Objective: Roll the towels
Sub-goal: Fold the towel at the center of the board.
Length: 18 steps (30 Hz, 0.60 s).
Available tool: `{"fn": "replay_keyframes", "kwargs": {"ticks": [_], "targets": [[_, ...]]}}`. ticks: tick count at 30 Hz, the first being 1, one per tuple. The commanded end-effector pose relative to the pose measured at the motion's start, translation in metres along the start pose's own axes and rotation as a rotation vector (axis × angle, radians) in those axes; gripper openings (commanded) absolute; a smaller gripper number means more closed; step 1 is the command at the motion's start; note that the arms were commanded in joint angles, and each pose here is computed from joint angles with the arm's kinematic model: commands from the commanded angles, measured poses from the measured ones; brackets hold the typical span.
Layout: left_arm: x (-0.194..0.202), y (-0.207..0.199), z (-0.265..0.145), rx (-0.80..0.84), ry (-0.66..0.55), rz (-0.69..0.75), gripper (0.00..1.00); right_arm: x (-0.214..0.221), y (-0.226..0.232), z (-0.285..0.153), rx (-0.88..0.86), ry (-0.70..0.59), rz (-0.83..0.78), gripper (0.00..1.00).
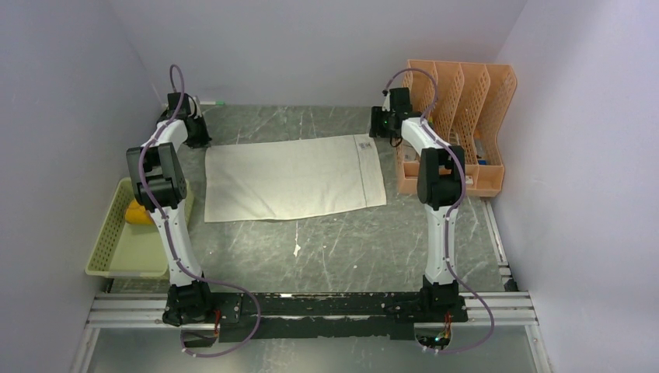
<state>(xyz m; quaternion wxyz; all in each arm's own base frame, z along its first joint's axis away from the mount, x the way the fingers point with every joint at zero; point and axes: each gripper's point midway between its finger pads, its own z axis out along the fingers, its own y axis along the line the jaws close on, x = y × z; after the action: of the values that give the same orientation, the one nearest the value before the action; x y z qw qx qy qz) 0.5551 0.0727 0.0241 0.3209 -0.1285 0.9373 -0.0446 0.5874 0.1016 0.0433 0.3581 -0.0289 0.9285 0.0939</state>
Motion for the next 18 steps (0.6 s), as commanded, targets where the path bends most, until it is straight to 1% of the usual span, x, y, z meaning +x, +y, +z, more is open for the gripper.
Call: {"fn": "replay_keyframes", "kwargs": {"ticks": [1,4,10,14,18], "targets": [[-0.026,0.001,-0.028,-0.032,-0.048,0.013,0.07,0.005,-0.028,0.015,0.02,0.003,0.016,0.53],[-0.03,-0.001,-0.03,-0.025,-0.055,0.009,0.07,0.006,-0.025,0.02,0.008,-0.001,0.011,0.51],[-0.035,-0.003,-0.037,-0.021,-0.071,0.009,0.07,0.012,-0.015,0.033,0.041,0.012,-0.08,0.5],[-0.038,-0.002,-0.04,-0.029,-0.075,0.022,0.07,0.014,-0.017,0.041,0.055,0.016,-0.072,0.48],[-0.041,-0.002,-0.045,-0.028,-0.086,0.026,0.07,0.012,-0.01,0.044,0.024,0.005,-0.063,0.46]]}}
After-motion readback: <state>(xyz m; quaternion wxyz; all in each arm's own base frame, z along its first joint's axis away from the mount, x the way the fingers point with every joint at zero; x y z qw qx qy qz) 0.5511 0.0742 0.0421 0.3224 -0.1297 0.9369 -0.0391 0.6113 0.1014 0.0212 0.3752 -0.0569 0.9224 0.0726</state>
